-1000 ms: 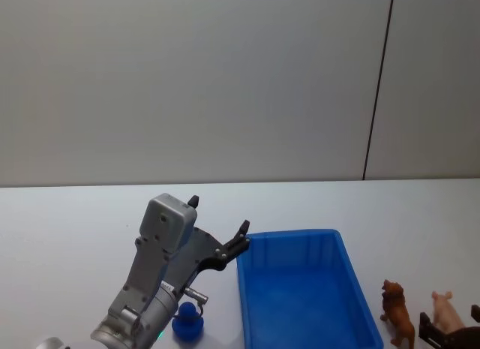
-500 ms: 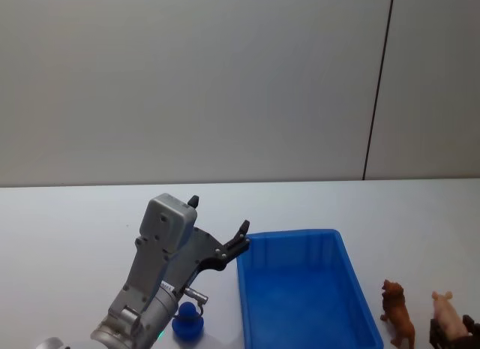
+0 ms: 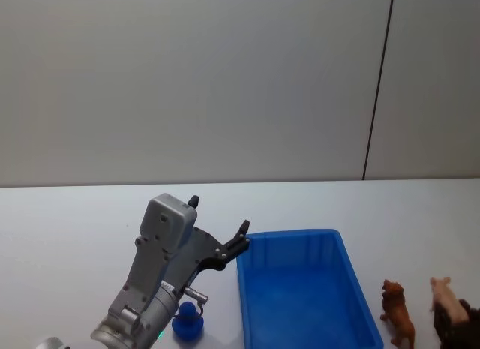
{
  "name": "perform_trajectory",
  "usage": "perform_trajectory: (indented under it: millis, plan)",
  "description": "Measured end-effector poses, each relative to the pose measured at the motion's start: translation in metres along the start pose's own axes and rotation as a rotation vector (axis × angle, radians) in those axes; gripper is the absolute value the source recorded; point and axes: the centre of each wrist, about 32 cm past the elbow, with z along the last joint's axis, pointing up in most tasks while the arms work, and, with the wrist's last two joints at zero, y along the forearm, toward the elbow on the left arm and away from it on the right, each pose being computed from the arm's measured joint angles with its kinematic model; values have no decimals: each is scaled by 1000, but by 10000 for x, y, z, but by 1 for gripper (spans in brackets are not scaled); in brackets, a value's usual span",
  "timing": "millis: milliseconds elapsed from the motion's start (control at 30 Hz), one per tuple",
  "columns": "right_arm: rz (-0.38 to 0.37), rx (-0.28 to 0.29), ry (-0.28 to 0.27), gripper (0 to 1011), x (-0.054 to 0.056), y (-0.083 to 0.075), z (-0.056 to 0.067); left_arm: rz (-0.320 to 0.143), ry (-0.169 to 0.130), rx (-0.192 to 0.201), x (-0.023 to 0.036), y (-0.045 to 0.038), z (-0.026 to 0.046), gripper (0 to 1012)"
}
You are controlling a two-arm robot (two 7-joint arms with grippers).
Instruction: Pick up the two dolls from the table and place them into the box.
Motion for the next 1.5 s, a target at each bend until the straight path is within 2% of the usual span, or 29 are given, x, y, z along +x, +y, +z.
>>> perform_trajectory:
  millis: [233,433,633,900,1167,1300,1333,1500]
  plan:
    - [31,76,-12,369,-44,-21,163,0,0,0,0,0,0,1002]
    - [99,146,-13,369,-120,-7,330,0,0,0,0,0,0,1002]
    - [179,185,-9,369,-209,35,444,0,0,0,0,0,0,1002]
    - [289,207,-1,369,-353,122,547,0,0,0,0,0,0,1001]
    - [408,193,6,372,-529,244,588,0,0,0,0,0,0,1002]
    - [475,170,11,480,-637,329,592,0,0,0,0,0,0,1002]
    - [483,167,11,538,-651,341,592,0,0,0,0,0,0,1002]
    - [516,149,15,682,-726,404,589,0,0,0,0,0,0,1002]
